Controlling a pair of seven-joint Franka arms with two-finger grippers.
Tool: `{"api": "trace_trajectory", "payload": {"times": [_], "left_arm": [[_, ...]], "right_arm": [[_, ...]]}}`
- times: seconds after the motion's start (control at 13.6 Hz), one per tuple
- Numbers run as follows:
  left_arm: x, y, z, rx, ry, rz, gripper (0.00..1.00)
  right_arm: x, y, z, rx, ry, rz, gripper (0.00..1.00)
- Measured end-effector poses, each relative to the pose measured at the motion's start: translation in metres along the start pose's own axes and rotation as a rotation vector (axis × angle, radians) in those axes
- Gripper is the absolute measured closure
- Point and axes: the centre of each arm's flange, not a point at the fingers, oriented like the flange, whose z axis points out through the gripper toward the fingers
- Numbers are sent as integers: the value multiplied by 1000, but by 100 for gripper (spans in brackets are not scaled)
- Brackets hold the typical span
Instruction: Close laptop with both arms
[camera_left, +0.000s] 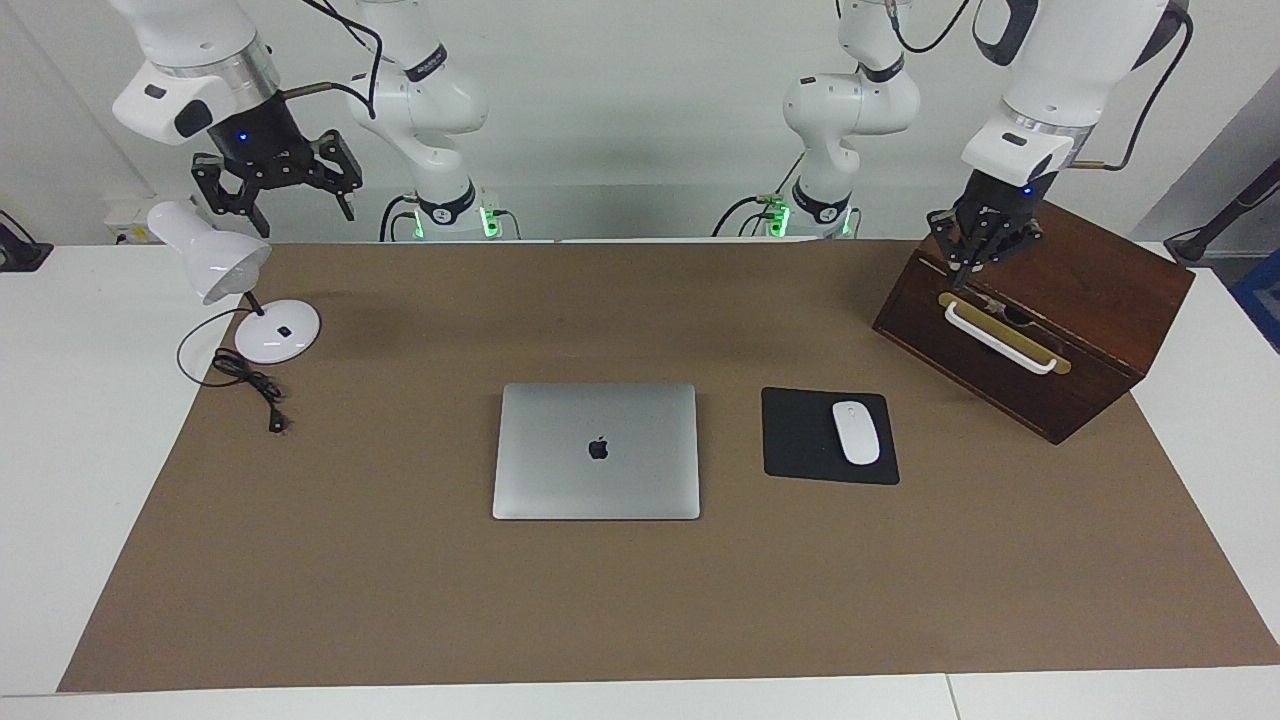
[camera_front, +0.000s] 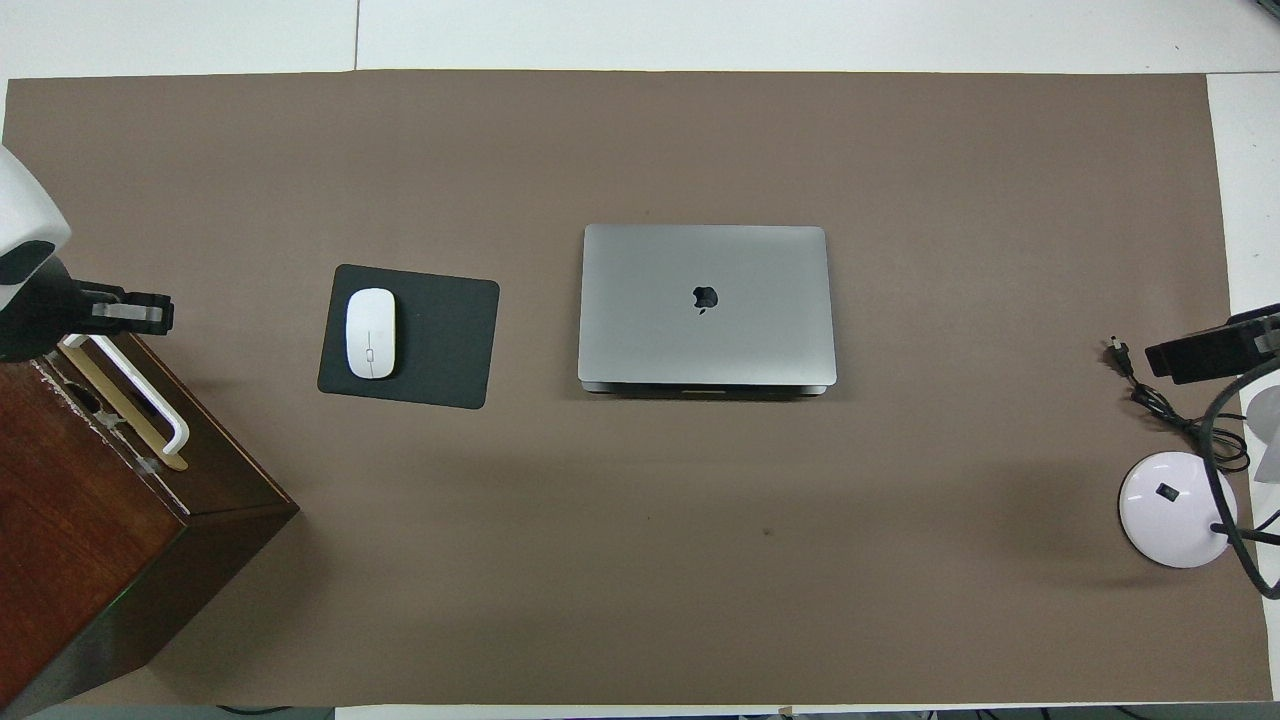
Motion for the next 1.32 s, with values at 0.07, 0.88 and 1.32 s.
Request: {"api": "trace_trajectory", "payload": {"times": [0.07,0.88,1.32], "left_arm": [[-2,-5,-3,10,2,3,99],[-21,-77,-20,34,8,16,99],[-21,-76,-22,34,12,8,83]], "right_arm": [[0,0,0,0,0,0,0],[0,1,0,0,0,3,0],[0,1,0,0,0,3,0]]}}
